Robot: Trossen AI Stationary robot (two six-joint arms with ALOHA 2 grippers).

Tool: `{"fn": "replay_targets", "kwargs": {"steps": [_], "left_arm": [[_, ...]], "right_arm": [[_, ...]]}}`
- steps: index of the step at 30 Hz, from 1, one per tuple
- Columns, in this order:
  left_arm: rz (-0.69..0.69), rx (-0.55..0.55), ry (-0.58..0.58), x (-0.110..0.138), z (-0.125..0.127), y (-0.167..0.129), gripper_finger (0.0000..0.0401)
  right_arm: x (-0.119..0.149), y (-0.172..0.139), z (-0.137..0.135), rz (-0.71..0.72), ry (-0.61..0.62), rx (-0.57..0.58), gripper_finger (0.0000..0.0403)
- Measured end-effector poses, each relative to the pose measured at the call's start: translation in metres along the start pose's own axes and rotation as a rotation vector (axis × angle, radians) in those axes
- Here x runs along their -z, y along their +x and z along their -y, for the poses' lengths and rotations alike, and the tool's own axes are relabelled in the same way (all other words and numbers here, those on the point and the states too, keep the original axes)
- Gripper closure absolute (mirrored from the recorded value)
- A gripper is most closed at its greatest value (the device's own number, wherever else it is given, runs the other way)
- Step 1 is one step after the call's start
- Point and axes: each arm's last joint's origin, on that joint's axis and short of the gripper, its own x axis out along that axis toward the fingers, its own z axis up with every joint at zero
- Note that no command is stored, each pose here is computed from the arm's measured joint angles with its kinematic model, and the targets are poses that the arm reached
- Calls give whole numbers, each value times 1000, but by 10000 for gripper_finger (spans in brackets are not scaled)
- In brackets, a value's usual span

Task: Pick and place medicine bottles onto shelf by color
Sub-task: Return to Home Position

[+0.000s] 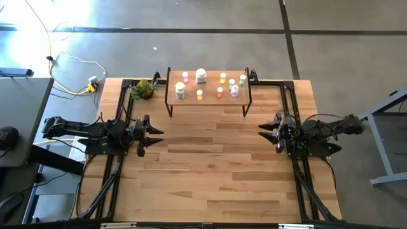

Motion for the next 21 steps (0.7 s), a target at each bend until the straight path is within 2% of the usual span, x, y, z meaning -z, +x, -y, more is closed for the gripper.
{"fn": "replay_targets", "kwargs": {"steps": [7, 13, 19, 21], "left_arm": [[0, 0, 0, 0, 0, 0, 247], [0, -1, 0, 0, 0, 0, 247], [0, 0, 0, 0, 0, 0, 247], [0, 0, 0, 0, 0, 0, 247]], "right_arm": [[15, 3, 2, -55, 2, -12, 240], [16, 3, 3, -52, 8, -13, 240], [16, 3, 2, -55, -153, -24, 240], [16, 3, 2, -54, -160, -24, 240]]}}
